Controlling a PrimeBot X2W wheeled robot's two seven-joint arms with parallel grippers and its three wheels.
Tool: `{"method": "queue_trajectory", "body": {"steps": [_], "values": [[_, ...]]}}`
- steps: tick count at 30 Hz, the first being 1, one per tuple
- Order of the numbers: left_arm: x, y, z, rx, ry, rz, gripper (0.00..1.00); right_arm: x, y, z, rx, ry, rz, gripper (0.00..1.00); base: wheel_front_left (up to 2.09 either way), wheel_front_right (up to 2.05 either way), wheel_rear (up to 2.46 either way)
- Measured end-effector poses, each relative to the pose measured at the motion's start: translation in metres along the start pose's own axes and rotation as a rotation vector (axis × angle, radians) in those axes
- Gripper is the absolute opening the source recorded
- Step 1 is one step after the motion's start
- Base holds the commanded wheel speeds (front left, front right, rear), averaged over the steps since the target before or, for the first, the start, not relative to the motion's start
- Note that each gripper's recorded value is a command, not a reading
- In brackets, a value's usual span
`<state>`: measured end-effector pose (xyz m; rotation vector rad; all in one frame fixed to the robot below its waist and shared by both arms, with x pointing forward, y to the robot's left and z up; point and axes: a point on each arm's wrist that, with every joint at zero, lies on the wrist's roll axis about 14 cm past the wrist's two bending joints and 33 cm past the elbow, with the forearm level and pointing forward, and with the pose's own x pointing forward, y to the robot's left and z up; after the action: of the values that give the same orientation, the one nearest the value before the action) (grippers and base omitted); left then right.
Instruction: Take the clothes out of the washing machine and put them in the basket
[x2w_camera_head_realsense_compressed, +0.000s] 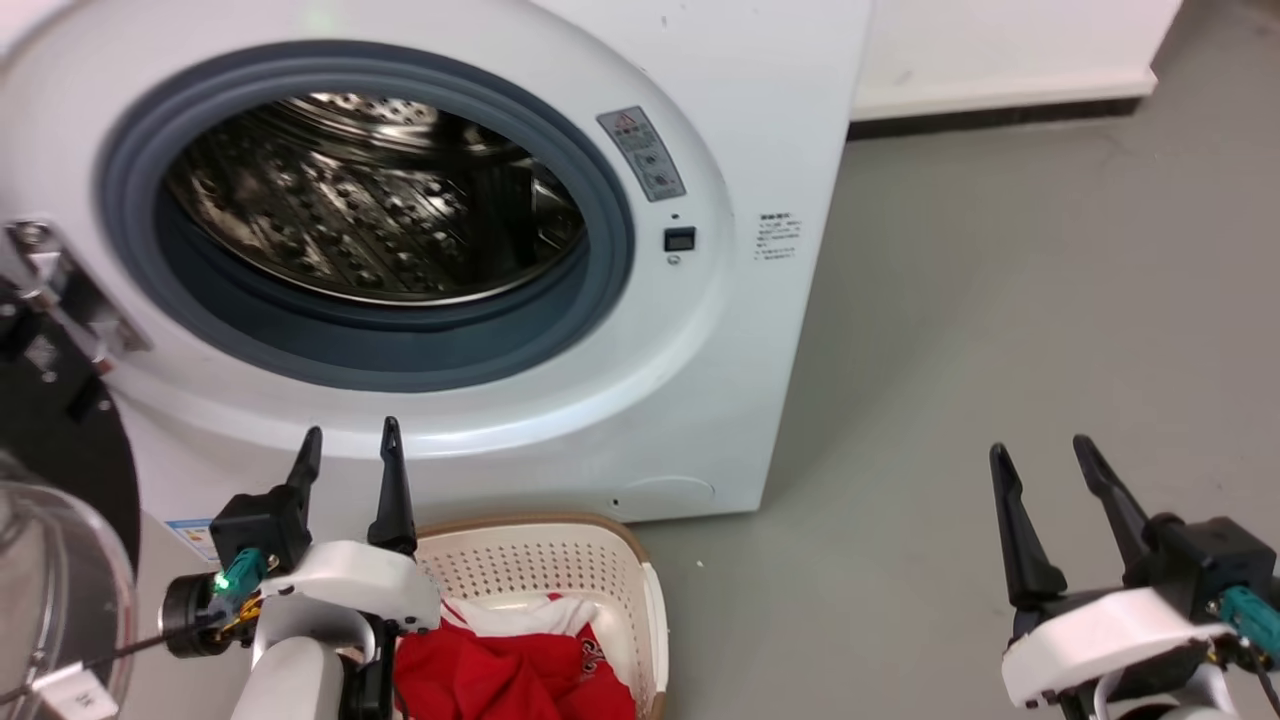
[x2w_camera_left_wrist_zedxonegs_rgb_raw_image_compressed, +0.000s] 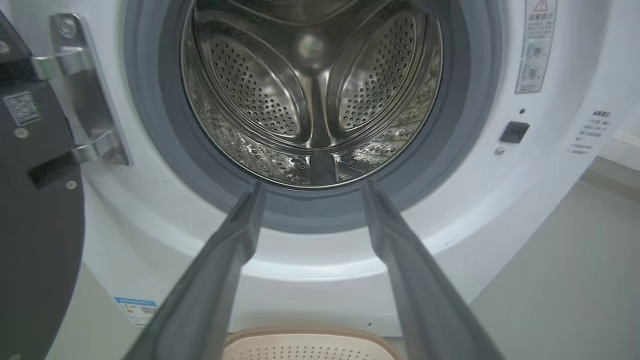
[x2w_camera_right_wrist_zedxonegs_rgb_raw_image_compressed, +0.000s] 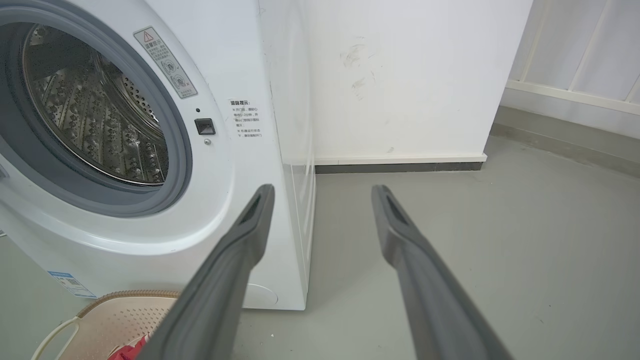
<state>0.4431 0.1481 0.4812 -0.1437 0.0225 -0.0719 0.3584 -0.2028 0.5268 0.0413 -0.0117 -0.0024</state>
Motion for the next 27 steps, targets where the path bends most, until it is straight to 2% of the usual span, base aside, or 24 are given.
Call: {"method": "queue_trajectory", "body": {"steps": [4, 10, 18, 27], "values": [[-0.015, 0.003, 0.032, 0.057, -0.103, 0.003, 1.00, -0.006, 0.007, 0.000, -0.011, 0.007, 0.020, 1.00, 0.00, 0.00, 0.00], [-0.043, 0.009, 0.057, 0.132, -0.181, 0.011, 1.00, -0.011, 0.017, 0.001, -0.029, 0.008, 0.051, 1.00, 0.00, 0.00, 0.00], [-0.073, 0.018, 0.063, 0.162, -0.153, 0.047, 1.00, -0.016, 0.026, 0.004, -0.033, 0.001, 0.079, 1.00, 0.00, 0.00, 0.00], [-0.090, 0.018, 0.055, 0.144, -0.111, 0.054, 1.00, -0.022, 0.027, 0.010, -0.036, -0.019, 0.081, 1.00, 0.00, 0.00, 0.00]]}}
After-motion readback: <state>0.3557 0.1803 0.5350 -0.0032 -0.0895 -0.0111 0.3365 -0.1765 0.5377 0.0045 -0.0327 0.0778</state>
